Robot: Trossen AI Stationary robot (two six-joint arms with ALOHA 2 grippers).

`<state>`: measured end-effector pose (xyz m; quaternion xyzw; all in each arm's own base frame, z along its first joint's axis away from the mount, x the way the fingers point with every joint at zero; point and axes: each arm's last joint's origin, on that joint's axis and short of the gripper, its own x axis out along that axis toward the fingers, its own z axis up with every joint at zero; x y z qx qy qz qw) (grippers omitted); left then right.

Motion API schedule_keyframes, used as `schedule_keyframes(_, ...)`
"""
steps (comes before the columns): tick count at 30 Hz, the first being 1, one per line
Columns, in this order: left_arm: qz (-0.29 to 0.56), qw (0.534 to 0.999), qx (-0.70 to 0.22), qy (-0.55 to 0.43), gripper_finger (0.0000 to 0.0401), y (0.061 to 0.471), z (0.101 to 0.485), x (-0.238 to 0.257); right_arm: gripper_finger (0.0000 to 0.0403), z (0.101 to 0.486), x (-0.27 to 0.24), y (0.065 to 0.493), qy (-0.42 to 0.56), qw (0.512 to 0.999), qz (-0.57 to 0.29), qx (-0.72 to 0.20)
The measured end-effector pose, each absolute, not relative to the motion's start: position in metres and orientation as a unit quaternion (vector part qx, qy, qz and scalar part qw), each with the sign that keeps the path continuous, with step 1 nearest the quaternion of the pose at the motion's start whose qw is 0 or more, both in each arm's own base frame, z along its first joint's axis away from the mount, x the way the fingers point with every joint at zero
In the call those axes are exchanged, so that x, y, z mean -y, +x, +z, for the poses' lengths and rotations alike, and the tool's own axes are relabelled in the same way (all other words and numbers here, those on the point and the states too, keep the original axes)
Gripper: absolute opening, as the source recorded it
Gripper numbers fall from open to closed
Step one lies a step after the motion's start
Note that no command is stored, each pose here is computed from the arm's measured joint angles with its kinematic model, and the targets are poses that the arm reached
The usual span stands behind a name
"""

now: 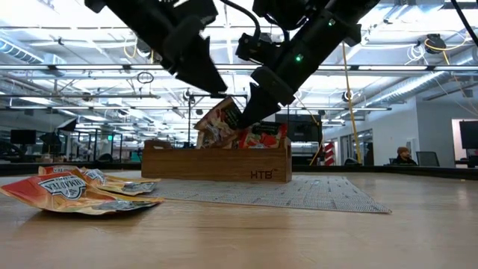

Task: Pick & Place Tea
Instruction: Put the brown tea bag into the wooden organizer

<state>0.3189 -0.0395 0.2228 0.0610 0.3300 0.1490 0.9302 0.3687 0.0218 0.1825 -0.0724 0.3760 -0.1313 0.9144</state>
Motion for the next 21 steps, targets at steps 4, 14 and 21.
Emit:
schedule_keyframes(4,0.139,0.928,-0.334,0.086,0.0324,0.325,0.222,0.033,0.0000,0.183,-0.022,0.369,-0.072,0.915,-0.131,-0.376)
schedule_keyframes(14,0.105,0.937,-0.323,0.087,0.0323,0.336,0.213,0.025,0.0000,0.182,-0.022,0.369,-0.073,0.914,-0.131,-0.377)
schedule_keyframes(21,0.082,0.939,-0.327,0.075,0.0266,0.336,0.213,0.025,0.0000,0.182,-0.022,0.369,-0.073,0.914,-0.131,-0.376)
